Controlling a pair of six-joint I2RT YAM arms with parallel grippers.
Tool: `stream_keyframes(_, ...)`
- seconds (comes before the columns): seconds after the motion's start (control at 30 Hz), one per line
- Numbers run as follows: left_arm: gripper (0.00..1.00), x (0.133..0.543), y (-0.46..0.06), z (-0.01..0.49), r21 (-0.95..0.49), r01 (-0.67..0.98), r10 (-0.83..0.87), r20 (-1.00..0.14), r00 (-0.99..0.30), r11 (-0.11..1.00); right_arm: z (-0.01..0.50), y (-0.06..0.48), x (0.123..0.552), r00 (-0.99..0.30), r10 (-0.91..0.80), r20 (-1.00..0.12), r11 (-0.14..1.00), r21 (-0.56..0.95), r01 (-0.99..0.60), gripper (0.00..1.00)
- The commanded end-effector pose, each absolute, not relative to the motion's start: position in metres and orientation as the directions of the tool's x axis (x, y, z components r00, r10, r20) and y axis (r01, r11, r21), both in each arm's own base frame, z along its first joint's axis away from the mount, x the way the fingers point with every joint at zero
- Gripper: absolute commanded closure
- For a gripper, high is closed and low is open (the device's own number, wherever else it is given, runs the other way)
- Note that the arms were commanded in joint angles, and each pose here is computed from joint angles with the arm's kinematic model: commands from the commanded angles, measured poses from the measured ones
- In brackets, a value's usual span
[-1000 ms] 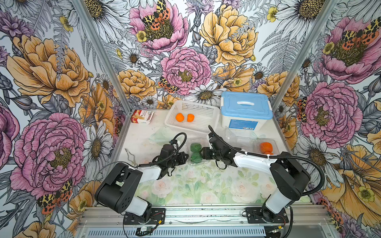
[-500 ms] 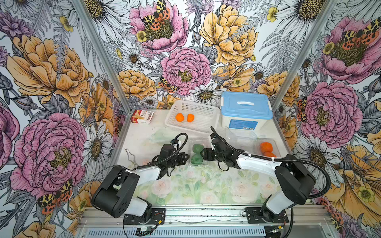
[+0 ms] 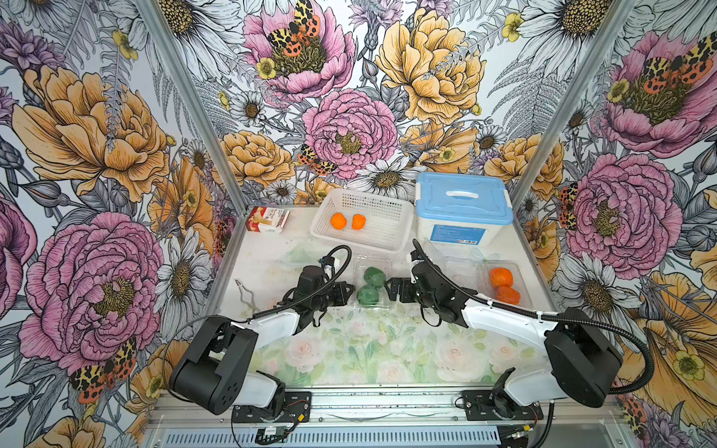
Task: Take oranges out of containers
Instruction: Open the packing box at the center of the board.
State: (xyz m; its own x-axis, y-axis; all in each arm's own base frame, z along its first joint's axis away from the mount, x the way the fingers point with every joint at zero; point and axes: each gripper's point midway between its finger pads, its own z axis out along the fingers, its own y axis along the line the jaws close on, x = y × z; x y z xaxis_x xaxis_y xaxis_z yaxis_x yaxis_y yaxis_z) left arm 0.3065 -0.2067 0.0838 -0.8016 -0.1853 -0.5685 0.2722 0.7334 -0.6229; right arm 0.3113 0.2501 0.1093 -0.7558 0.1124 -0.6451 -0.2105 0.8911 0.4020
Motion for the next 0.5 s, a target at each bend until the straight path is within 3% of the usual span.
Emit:
stream_keyframes(0.0,1.0,0.309,-0.21,0.102,-0.63,0.349,-0.185,-0.624,-0.759,0.694,0.119,0.245,0.314,-0.716,0.173,-0.676,0.894,0.413,-0.173,0.01)
stream_keyframes(0.2,1.0,0.308,-0.205,0.089,-0.649,0.329,-0.198,-0.602,-0.774,0.685,0.141,0.257,0.308,-0.659,0.124,-0.742,0.903,0.36,-0.234,0.01)
stream_keyframes(0.47,1.0,0.308,-0.202,0.08,-0.704,0.301,-0.24,-0.559,-0.794,0.644,0.145,0.282,0.306,-0.659,0.089,-0.746,0.877,0.372,-0.304,0.09)
